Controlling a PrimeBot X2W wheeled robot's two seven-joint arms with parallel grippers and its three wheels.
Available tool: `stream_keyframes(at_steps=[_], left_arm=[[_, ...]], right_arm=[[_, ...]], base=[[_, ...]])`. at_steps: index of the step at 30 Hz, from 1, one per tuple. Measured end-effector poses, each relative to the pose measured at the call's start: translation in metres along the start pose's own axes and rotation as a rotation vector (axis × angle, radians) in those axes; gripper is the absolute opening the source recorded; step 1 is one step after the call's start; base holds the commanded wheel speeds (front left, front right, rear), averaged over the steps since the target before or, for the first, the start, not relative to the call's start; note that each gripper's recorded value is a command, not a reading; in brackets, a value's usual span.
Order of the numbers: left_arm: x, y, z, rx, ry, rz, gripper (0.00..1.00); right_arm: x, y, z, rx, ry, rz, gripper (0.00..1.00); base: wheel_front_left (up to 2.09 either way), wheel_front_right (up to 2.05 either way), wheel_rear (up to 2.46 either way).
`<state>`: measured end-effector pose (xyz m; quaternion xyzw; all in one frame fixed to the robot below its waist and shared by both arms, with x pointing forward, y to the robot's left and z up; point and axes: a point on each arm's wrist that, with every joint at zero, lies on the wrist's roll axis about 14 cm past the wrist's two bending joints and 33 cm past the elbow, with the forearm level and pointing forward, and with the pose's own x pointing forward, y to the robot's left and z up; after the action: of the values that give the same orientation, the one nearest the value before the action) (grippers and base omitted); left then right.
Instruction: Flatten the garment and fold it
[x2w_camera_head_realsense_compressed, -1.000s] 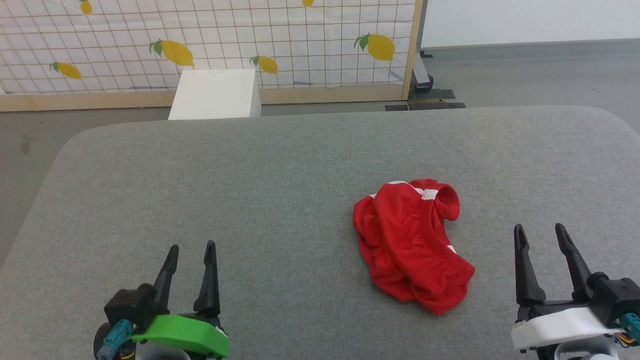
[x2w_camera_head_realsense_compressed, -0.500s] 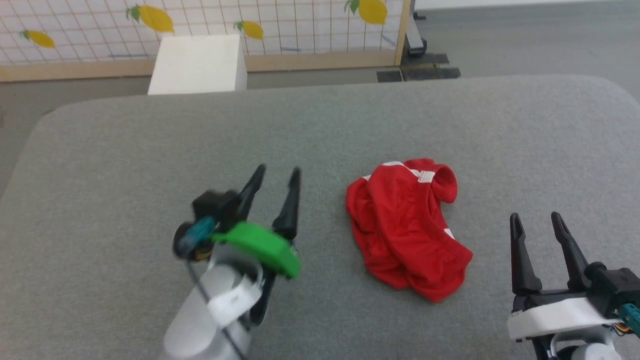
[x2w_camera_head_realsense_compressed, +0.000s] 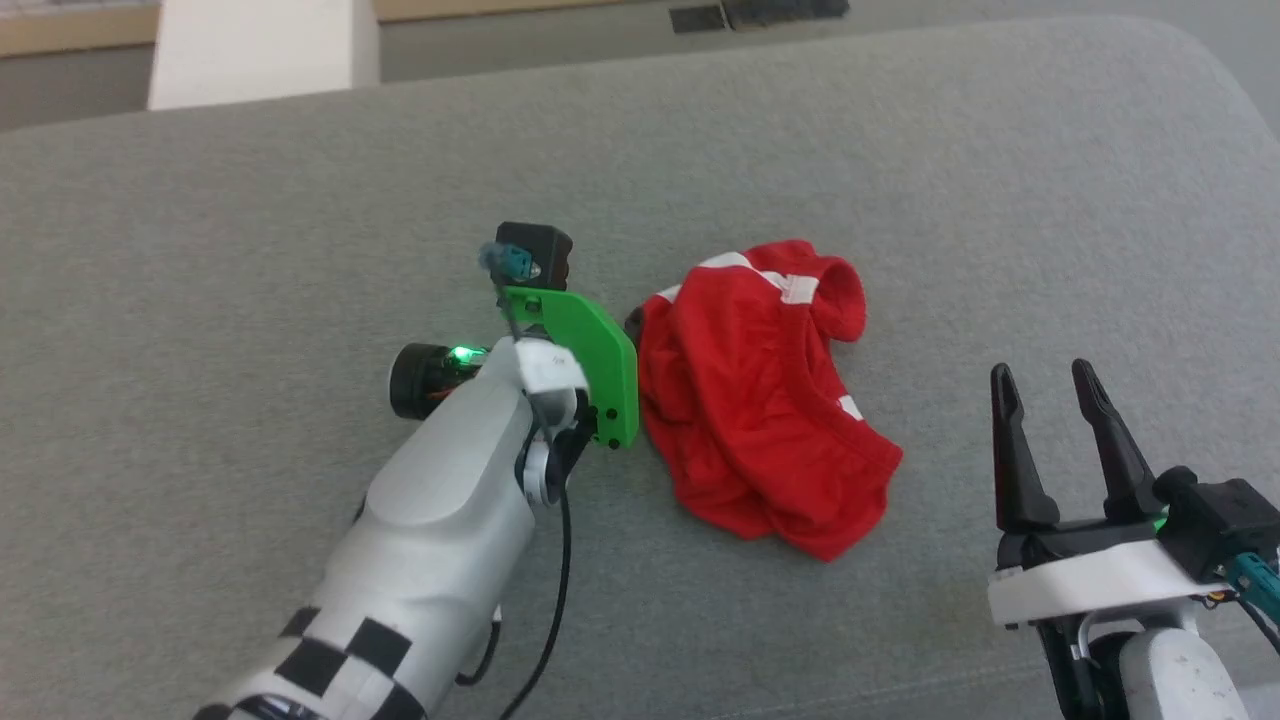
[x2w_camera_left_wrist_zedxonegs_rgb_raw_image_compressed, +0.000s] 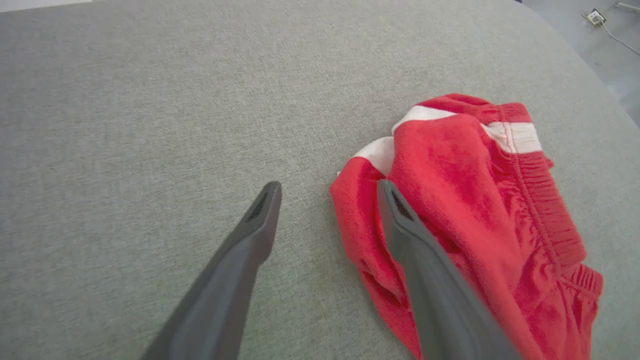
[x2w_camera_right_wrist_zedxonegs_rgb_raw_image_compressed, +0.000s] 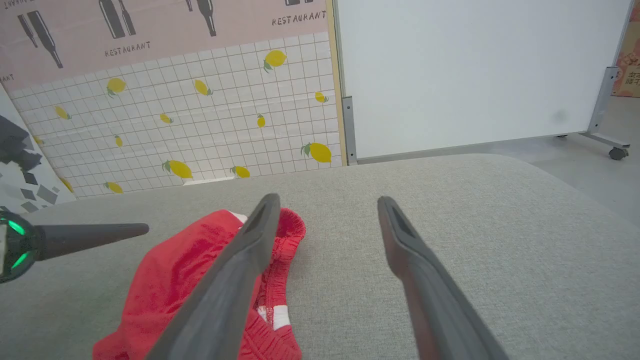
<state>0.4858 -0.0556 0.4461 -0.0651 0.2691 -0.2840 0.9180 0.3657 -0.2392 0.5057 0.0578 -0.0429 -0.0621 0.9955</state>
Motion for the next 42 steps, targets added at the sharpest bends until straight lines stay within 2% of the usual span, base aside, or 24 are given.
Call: stream_keyframes(at_steps=[9, 10, 12, 15, 17, 23, 27, 32, 35, 38, 41, 42], left_arm=[[0.022, -0.013, -0.061, 0.126, 0.402, -0.042, 1.0], [0.022, -0.015, -0.063, 0.157, 0.435, -0.052, 0.81], [0.02, -0.018, -0.069, 0.213, 0.489, -0.068, 0.0], [0.019, -0.026, -0.063, 0.23, 0.451, -0.092, 0.0], [0.022, -0.025, -0.047, 0.228, 0.322, -0.071, 0.0], [0.012, -0.012, 0.033, 0.104, -0.152, 0.015, 0.0], [-0.012, 0.017, 0.045, 0.005, -0.307, 0.109, 0.0], [-0.053, 0.075, 0.022, -0.071, -0.365, 0.284, 0.0], [-0.086, 0.108, -0.007, -0.122, -0.355, 0.398, 0.0], [-0.115, 0.128, -0.044, -0.16, -0.289, 0.481, 0.0], [-0.136, 0.13, -0.088, -0.232, -0.157, 0.501, 0.0], [-0.141, 0.124, -0.102, -0.259, -0.108, 0.488, 0.34]], right_arm=[[-0.008, -0.023, -0.007, -0.013, 0.031, -0.074, 1.0], [-0.009, -0.025, -0.007, -0.015, 0.032, -0.08, 1.0], [-0.011, -0.027, -0.005, -0.016, 0.029, -0.086, 1.0], [-0.012, -0.028, -0.001, -0.015, 0.017, -0.088, 1.0], [-0.012, -0.027, 0.001, -0.013, 0.009, -0.085, 1.0], [-0.015, -0.024, 0.009, -0.007, -0.015, -0.075, 1.0], [-0.018, -0.021, 0.011, -0.009, -0.022, -0.063, 1.0], [-0.019, -0.014, 0.014, -0.007, -0.036, -0.039, 1.0], [-0.019, -0.008, 0.016, -0.002, -0.043, -0.022, 1.0], [-0.019, -0.001, 0.015, 0.0, -0.042, 0.0, 1.0], [-0.017, 0.006, 0.015, 0.006, -0.045, 0.025, 1.0], [-0.016, 0.01, 0.016, 0.008, -0.048, 0.036, 1.0]], base=[[0.0, 0.0, 0.0], [0.0, 0.0, 0.0], [0.0, 0.0, 0.0], [0.0, 0.0, 0.0], [0.0, 0.0, 0.0], [0.0, 0.0, 0.0], [0.0, 0.0, 0.0], [0.0, 0.0, 0.0], [0.0, 0.0, 0.0], [0.0, 0.0, 0.0], [0.0, 0.0, 0.0], [0.0, 0.0, 0.0]])
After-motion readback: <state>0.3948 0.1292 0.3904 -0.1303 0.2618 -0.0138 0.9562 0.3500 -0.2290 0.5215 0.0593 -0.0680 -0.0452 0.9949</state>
